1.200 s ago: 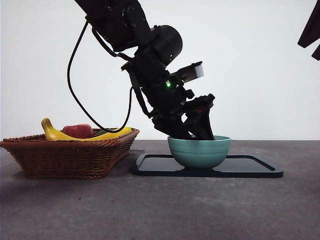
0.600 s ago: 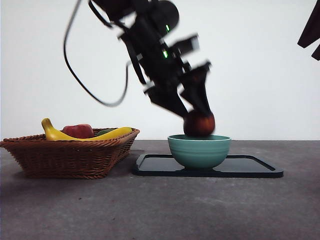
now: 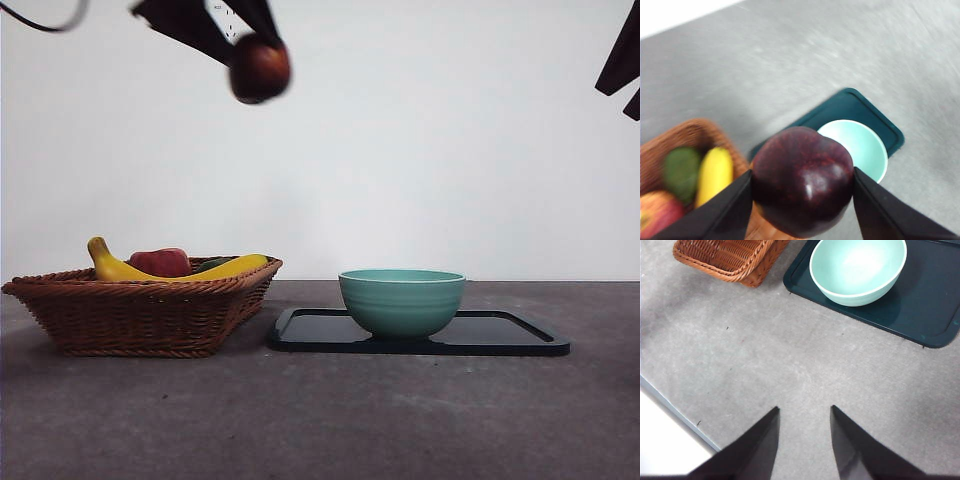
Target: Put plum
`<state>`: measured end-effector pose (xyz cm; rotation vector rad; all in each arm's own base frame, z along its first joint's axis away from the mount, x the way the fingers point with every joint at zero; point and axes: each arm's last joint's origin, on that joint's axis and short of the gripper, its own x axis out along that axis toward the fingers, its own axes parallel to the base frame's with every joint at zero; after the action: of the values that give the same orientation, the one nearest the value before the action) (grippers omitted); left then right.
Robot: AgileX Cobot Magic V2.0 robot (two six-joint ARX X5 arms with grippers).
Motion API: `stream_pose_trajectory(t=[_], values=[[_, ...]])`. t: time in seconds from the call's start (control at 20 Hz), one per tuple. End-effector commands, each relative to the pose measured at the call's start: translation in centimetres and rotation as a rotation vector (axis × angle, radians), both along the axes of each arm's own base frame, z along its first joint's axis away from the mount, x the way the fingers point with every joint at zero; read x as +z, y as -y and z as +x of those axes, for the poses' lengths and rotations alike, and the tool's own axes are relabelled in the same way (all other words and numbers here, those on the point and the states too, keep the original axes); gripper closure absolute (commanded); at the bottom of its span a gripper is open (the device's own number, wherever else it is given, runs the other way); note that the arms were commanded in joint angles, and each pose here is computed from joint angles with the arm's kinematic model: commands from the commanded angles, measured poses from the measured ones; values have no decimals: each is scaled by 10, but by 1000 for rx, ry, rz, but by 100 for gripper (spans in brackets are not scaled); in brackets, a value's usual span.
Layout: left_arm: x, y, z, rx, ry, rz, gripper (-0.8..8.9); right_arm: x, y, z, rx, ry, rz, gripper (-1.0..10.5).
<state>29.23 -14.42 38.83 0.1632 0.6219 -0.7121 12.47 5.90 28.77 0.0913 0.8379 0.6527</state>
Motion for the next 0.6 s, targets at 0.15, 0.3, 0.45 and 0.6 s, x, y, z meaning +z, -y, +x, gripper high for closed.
stream_pose_trajectory(t=[0.15, 0.3, 0.45, 0.6], values=[[-21, -30, -26, 59, 2, -21, 664, 2, -1, 1, 12, 17, 1, 784], [-55, -50, -38, 117, 28, -36, 664, 2, -1, 1, 12, 20, 2, 784], [-87, -59, -35, 155, 34, -41, 664, 2, -1, 1, 12, 20, 2, 784], [-117, -61, -29, 180, 34, -9, 664, 2, -1, 1, 12, 19, 3, 784]])
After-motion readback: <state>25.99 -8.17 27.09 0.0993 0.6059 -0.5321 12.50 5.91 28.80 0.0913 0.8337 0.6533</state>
